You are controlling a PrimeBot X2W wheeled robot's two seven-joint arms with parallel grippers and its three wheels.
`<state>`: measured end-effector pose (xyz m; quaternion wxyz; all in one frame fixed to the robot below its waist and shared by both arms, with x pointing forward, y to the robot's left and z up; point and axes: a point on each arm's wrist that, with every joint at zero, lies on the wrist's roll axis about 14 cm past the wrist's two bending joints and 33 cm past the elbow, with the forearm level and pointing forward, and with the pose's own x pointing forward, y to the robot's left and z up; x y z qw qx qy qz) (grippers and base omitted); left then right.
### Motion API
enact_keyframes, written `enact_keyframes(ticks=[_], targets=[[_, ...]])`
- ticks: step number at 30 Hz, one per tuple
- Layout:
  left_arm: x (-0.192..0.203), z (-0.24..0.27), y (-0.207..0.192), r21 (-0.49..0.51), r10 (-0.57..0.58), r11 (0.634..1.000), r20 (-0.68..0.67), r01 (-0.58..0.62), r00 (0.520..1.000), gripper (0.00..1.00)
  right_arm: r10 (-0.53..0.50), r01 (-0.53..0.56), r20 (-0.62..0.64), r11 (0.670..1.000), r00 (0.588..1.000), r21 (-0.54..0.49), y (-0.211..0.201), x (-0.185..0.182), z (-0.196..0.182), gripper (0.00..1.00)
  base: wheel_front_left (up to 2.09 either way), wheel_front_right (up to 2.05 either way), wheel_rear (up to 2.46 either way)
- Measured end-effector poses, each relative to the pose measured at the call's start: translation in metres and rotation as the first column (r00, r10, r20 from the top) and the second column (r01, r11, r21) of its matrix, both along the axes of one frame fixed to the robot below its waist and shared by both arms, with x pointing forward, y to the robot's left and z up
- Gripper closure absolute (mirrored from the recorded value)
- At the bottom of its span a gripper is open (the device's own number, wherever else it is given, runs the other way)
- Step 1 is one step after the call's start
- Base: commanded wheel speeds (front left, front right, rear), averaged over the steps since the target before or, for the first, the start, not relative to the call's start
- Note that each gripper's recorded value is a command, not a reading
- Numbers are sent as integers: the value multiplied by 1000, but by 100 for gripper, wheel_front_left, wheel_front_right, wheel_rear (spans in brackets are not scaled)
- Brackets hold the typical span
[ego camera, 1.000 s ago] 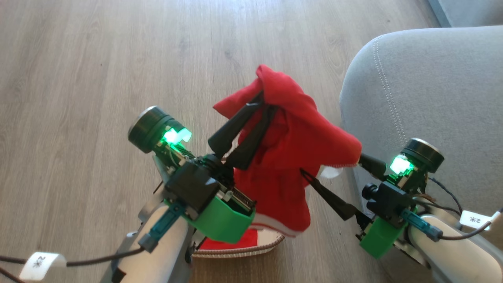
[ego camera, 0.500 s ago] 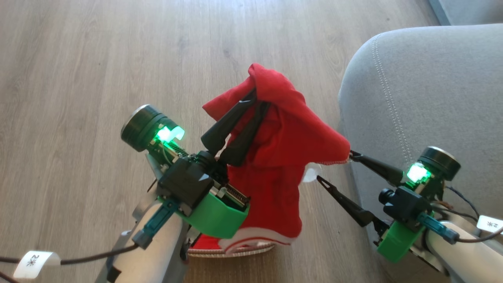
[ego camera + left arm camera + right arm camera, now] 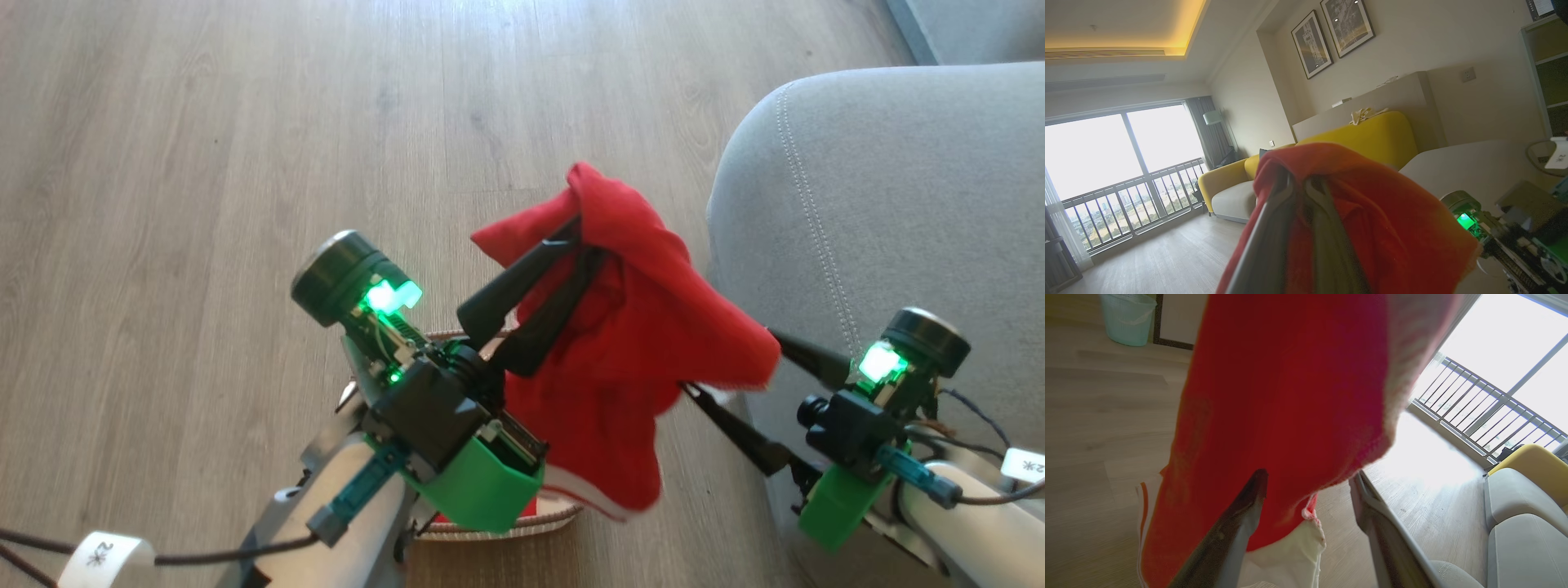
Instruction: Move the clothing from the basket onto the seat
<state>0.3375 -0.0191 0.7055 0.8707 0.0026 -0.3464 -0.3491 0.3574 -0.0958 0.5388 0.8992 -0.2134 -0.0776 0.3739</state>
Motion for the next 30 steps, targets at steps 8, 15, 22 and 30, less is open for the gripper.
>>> enact_keyframes(ticks=[8,15,22,30], targets=[[-8,-9,-9,39,-37,999,-5,37,999,100,125,-126,-32,992,992,-23,29,-12,-8,0,0,0,0],[-8,-8,-18,51,-78,996,3,78,997,100,238,-239,-45,971,970,-11,66,-14,-11,0,0,0,0],[-9,-13,-25,51,-116,992,-19,117,993,100,300,-294,-69,952,951,80,106,-15,-9,0,0,0,0],[-16,-9,-31,45,-147,988,-13,147,989,100,245,-236,-63,964,967,123,119,6,-7,82,0,0,0]])
